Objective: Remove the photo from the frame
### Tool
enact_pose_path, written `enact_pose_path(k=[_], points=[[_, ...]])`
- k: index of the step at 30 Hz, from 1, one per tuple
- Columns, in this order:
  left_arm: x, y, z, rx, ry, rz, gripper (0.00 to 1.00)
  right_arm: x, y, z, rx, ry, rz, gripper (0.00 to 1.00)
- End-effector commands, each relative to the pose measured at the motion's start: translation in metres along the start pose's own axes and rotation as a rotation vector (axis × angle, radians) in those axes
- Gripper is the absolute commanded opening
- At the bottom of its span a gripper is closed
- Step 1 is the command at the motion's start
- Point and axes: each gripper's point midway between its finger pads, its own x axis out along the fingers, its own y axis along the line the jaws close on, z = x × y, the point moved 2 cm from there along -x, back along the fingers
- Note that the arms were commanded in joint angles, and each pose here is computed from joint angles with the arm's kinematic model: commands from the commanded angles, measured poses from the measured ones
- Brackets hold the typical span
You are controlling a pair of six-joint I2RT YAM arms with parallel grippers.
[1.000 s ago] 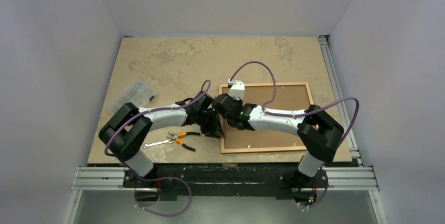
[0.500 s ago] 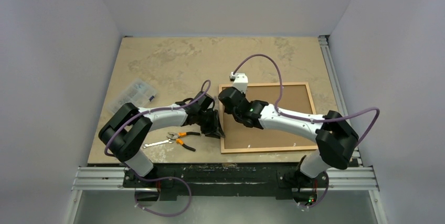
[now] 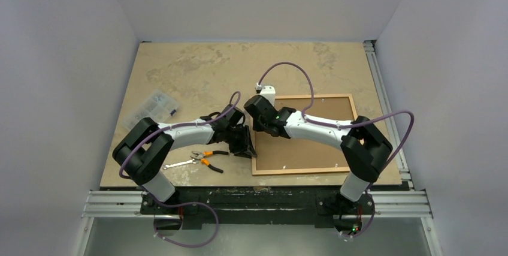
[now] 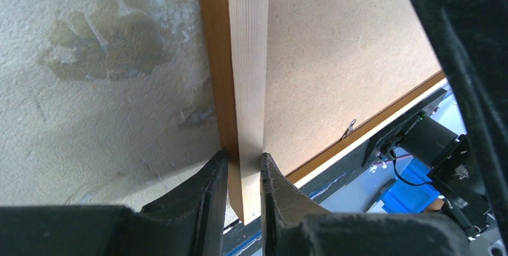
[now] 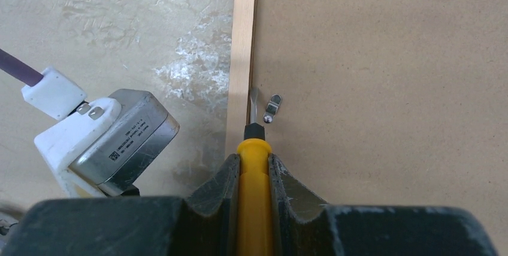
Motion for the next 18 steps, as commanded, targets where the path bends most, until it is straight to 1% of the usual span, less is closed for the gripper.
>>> enact_pose_path(k=[1,7,13,18], points=[[0.008,0.038,-0.010,-0.018,0.004,0.155,0.00,0.001,0.007,0.003,0.012,0.027,0.011,0.00],[0.008,0.038,-0.009,-0.018,0.001,0.155,0.00,-0.011,-0.011,0.000,0.005,0.089,-0.101,0.00],[0.008,0.037,-0.009,-0.019,0.004,0.154,0.00,-0.016,-0.020,-0.007,0.015,0.109,-0.128,0.00],[0.008,0.038,-0.008,-0.020,0.002,0.160,0.00,-0.015,-0.017,-0.015,0.021,0.144,-0.108,0.00]])
